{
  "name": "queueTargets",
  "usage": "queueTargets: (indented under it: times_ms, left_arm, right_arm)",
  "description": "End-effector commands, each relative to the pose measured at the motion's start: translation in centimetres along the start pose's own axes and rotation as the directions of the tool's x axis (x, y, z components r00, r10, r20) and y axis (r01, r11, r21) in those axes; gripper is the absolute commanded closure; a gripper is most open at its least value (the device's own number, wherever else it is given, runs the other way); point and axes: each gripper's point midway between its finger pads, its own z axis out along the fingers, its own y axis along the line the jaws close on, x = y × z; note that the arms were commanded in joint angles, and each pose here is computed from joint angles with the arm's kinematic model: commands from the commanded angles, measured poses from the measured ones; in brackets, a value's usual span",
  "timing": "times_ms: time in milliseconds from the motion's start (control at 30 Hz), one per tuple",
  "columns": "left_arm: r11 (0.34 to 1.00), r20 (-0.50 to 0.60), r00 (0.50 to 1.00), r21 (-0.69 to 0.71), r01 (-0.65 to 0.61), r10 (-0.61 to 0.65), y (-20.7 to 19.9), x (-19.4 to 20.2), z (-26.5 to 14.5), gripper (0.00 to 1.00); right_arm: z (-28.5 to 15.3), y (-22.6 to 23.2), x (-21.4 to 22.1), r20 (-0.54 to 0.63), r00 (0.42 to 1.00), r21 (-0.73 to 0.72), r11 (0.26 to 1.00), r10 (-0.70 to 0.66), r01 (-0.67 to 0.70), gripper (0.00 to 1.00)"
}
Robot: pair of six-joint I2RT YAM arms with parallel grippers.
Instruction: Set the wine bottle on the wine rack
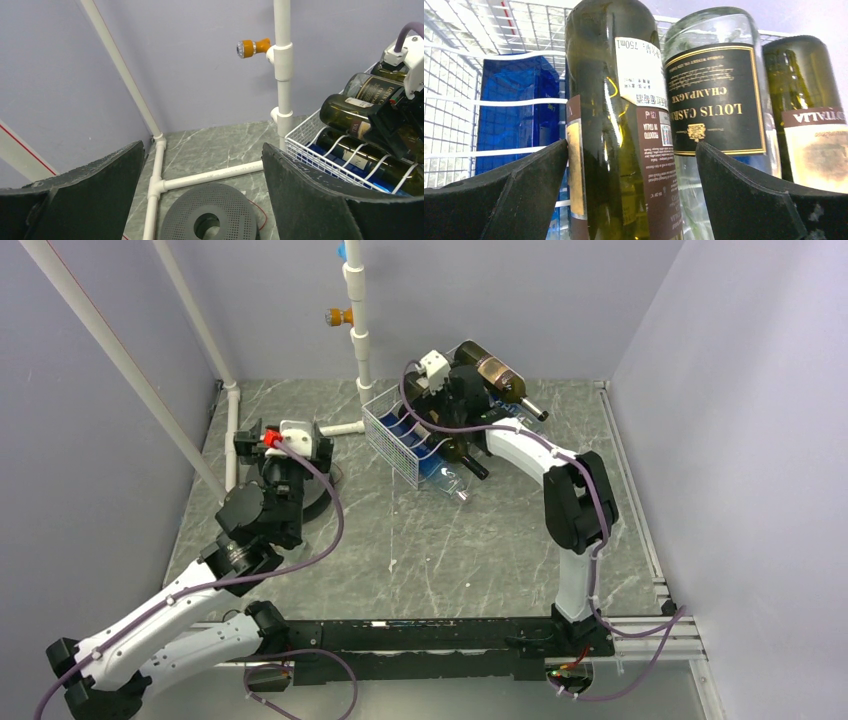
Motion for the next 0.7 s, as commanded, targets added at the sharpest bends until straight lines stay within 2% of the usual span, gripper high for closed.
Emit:
queueTargets:
  times_ms: [0,167,267,400,467,567,667]
  left_arm:
    - [0.998,0.059,0.998,-0.050,0.028,-0.025,1.9,-1.6,-0.4,0.06]
    - [0.997,0.074,0.994,-0.011,0.075,-0.074,1.7,-2.0,-0.8,0.06]
    - [0.997,0.066,0.995,0.002,0.075,-0.075,1.3,-1.9,-0.7,0.05]
    - [0.998,0.054,0.997,0.011,0.055,-0.056,0.7,-1.6,-0.4,0.04]
    - [0.999,0.045,0.998,0.012,0.041,-0.042,0.4,-1.4,-0.3,0.04]
    - [0.999,0.039,0.998,0.016,0.039,-0.039,0.3,-1.4,-0.2,0.03]
    - [1.000,0.046,0.999,0.012,0.029,-0.029,0.3,-1.5,-0.2,0.01]
  right_arm:
    - [-4.0,-3.7,-6.8,0.084,0.995,0.176,0.982,0.052,-0.066,0.00]
    - [-8.8,-2.3,-8.0,0.072,0.992,0.290,0.950,0.102,-0.118,0.00]
    - [-11.2,-0.2,-7.0,0.018,0.992,0.284,0.951,0.122,-0.122,0.00]
    - [-14.6,1.7,-6.2,0.019,0.988,0.268,0.951,0.154,-0.154,0.00]
    - [-16.3,3.2,-6.2,0.028,0.978,0.204,0.957,0.207,-0.209,0.00]
    - [-18.9,6.2,-5.9,0.031,0.972,0.022,0.972,0.233,-0.234,0.00]
    - [-21.0,7.5,-5.1,0.044,0.961,-0.058,0.961,0.272,-0.269,0.00]
